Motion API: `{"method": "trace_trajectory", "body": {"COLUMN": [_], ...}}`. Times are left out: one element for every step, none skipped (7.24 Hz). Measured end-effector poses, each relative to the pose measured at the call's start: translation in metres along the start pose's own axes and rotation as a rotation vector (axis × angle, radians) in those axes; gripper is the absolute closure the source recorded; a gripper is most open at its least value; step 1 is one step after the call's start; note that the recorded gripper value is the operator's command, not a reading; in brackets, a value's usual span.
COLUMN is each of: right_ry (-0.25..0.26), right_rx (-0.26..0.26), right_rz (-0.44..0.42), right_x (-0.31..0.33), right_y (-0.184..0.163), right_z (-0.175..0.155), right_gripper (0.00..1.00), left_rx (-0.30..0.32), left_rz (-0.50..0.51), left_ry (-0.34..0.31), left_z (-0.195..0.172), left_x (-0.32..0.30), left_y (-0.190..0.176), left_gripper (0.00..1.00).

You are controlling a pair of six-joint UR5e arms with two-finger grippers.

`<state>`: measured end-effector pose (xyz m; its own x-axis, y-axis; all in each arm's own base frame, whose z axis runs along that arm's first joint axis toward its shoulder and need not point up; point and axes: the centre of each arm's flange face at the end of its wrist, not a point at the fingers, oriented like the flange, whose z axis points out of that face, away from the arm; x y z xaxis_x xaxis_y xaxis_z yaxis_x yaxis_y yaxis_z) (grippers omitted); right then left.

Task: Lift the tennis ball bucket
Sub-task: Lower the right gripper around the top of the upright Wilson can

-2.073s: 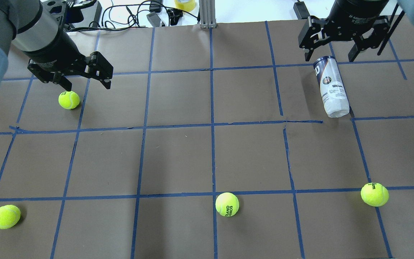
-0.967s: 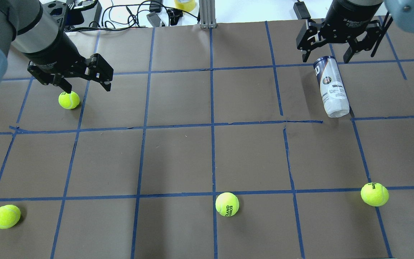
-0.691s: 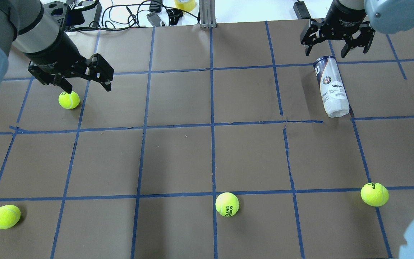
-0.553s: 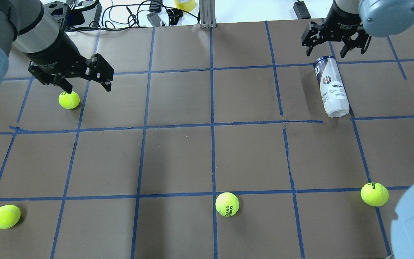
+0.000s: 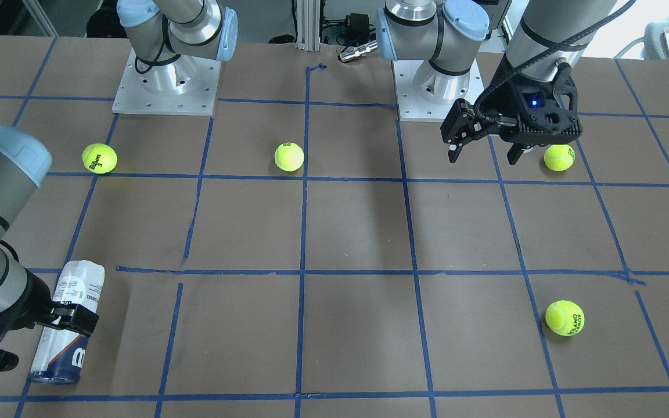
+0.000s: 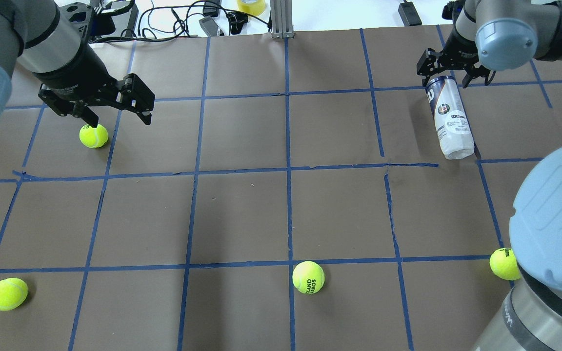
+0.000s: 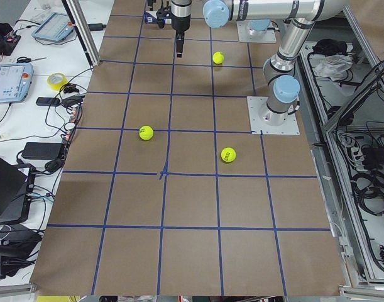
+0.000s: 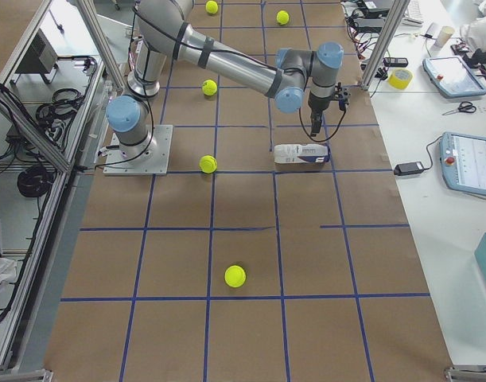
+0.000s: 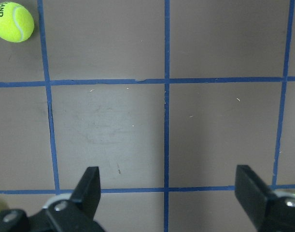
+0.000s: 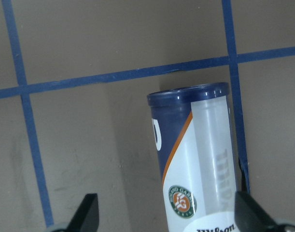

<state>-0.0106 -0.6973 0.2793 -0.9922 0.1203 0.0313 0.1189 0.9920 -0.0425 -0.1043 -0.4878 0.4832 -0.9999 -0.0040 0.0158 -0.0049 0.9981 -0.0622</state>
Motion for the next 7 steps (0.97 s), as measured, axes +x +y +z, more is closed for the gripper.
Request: {"method": "trace_trajectory", "body": {"right_ry": [-0.001,-0.004,-0.005,-0.005,-0.005,-0.005,-0.005], "right_rx": [-0.017,-0.034,-0.051,-0.067,-0.082,-0.091,-0.097], "right_rz": [-0.021,-0.028,-0.031,-0.032,-0.033,-0.034,-0.036], "right_x": [0.012,0.021,0.025,0.027,0.028,0.028,0.028], "right_y": [-0.006,-0.008,-0.008,-0.007,-0.007,-0.006,-0.006], "right_z": [0.022,0.039,0.052,0.063,0.072,0.077,0.081], "right_gripper": [0.00,0.00,0.00,0.00,0.00,0.01,0.06], "left_rx": [0.000,0.000,0.000,0.000,0.000,0.000,0.001], "left_rz": [0.000,0.000,0.000,0.000,0.000,0.000,0.000], "left_ry": [0.000,0.000,0.000,0.001,0.000,0.000,0.000], "left_z": [0.000,0.000,0.000,0.000,0.000,0.000,0.000], "left_x": [0.000,0.000,0.000,0.000,0.000,0.000,0.000], "left_y": [0.000,0.000,0.000,0.000,0.001,0.001,0.000], "left_gripper": [0.00,0.00,0.00,0.00,0.00,0.00,0.00]}}
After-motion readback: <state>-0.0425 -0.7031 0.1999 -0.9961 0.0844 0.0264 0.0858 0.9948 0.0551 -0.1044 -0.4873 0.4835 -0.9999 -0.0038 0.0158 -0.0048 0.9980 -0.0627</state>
